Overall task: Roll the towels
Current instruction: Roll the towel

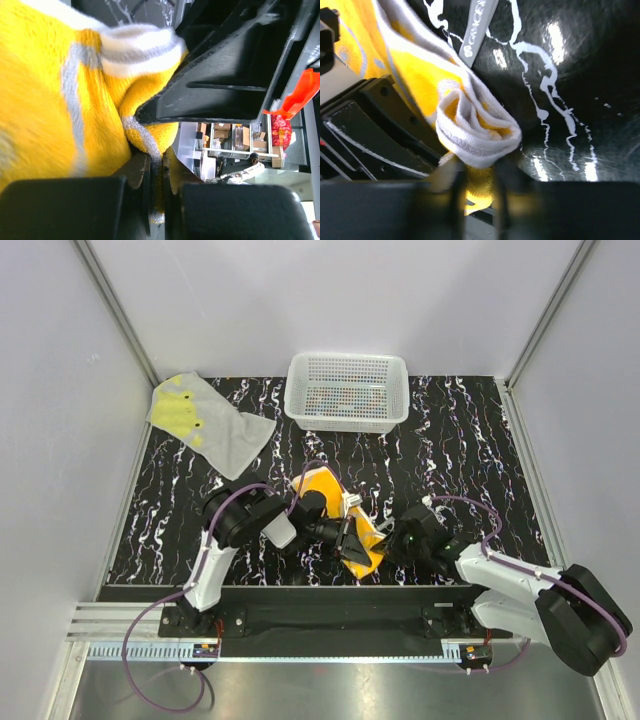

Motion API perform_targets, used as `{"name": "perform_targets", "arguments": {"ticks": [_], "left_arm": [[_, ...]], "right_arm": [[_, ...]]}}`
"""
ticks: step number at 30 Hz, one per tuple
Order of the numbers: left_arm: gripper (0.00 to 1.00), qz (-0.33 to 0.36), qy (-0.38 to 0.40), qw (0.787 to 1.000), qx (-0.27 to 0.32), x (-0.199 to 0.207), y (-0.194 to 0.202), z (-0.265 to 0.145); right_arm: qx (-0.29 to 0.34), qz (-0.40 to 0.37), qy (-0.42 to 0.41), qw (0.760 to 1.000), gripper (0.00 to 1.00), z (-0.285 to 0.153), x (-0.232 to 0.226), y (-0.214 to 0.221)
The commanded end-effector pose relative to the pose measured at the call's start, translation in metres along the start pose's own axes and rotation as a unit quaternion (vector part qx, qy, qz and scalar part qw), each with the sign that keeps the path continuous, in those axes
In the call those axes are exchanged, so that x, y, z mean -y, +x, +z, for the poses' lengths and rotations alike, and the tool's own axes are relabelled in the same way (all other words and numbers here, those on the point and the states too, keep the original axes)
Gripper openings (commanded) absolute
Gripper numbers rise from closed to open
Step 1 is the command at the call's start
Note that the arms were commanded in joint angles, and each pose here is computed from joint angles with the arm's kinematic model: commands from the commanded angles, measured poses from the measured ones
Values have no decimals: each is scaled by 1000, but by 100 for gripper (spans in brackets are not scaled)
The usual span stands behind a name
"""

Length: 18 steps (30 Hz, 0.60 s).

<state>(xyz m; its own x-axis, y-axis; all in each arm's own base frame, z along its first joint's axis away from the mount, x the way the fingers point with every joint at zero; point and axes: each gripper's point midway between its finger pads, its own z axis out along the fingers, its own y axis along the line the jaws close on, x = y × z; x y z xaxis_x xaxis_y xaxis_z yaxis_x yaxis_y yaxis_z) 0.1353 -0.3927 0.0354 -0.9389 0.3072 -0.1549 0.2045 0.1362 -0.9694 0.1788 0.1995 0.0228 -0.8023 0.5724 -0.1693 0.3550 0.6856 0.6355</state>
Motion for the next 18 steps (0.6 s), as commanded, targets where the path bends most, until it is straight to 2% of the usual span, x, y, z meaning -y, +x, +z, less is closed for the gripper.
{"name": "perform_targets", "arguments": {"ticks": [1, 2, 4, 7, 8, 9, 10, 11, 12, 13, 15, 17, 18], "left_arm": [[8, 42, 38, 998, -13, 18, -2, 4], [12, 42, 37, 998, -11, 18, -3, 4], [19, 52, 38, 998, -7, 22, -3, 3], [42, 71, 4, 997, 19, 18, -11, -2], [60, 79, -9, 997, 23, 17, -13, -3], [81, 55, -43, 997, 17, 6, -8, -6], [89, 98, -53, 994, 25, 15, -15, -9], [99, 108, -80, 990, 40, 11, -21, -11], [99, 103, -111, 988, 39, 12, -19, -18], [99, 132, -131, 982, 44, 13, -24, -22], [99, 148, -193, 968, 68, 14, -31, -35], [99, 191, -265, 940, 103, 8, -45, -50], [99, 218, -280, 929, 110, 22, -42, -53]], "right_arm": [[7, -9, 13, 1000, 21, 5, 10, 3], [8, -8, 15, 1000, 3, 5, 11, 3], [10, -7, 33, 999, 0, 3, 18, 3], [7, -9, 49, 999, 0, -3, 24, 4], [6, -10, 51, 999, 0, -4, 25, 5], [5, -11, 52, 999, 0, -5, 24, 5], [3, -12, 58, 998, 0, -8, 27, 6], [3, -13, 58, 998, 0, -9, 26, 6], [4, -13, 60, 998, 0, -11, 25, 5], [0, -15, 70, 997, 0, -13, 29, 6], [-2, -21, 73, 997, 0, -17, 27, 6], [-9, -28, 90, 995, 0, -20, 33, 8], [-10, -31, 90, 995, 0, -22, 30, 7]]}}
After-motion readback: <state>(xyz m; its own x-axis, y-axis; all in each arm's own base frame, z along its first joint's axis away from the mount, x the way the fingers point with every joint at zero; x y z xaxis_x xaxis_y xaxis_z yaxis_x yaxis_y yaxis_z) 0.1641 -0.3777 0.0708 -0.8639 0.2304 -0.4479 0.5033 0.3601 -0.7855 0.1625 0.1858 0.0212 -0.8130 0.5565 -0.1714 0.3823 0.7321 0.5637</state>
